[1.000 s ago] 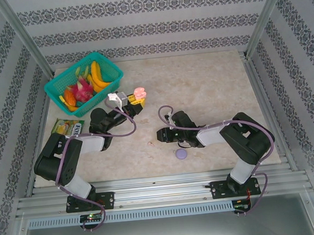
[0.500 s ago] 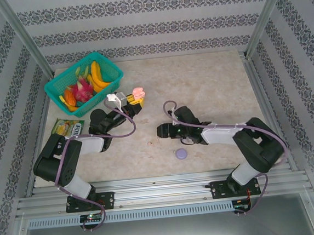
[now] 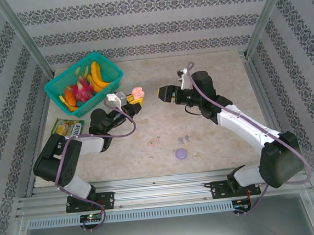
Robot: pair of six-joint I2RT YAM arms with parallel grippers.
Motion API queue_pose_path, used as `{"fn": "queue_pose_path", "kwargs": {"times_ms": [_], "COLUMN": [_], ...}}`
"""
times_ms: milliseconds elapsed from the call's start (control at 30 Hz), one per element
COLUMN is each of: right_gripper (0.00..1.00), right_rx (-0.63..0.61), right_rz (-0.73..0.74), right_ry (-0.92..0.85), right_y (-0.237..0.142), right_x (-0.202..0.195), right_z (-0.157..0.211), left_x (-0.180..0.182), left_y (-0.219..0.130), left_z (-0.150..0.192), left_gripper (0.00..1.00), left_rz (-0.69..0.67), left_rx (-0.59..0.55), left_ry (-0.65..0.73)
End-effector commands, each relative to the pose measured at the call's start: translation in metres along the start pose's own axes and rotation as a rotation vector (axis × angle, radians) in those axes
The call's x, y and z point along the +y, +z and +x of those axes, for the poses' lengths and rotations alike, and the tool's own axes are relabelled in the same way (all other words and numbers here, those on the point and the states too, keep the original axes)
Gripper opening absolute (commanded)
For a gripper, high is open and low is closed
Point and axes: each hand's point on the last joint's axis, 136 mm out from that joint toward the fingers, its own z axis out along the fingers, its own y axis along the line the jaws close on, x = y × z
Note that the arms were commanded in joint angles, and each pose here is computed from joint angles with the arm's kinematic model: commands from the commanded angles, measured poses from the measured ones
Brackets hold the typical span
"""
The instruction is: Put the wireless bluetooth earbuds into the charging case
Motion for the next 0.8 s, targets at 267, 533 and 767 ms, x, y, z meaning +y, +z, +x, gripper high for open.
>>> {"fn": "queue_pose_path", "kwargs": {"times_ms": [267, 533, 767], "right_gripper": [0.75, 0.74, 0.72], "right_rx": [0.110, 0.177, 0.343], "right_rz": [-0.103, 0.114, 0.330], "right_ry": [-0.008, 0.094, 0.063], "right_y": [0.007, 0.019, 0.025], "right_x": [0.030, -0.035, -0.075], "right_z": [0.000, 0.036, 0.097], "left_x": [-0.014, 0.004, 0.021], "left_y": [0.004, 0.004, 0.007], "left_z": [-0.019, -0.025, -0.039], "left_gripper": [0.00, 0.00, 0.00], "left_rz": [0.057, -0.040, -0.069], "left_rx": [-0.051, -0.087, -0.119], "left_ry": [0.014, 0.080, 0.112]}}
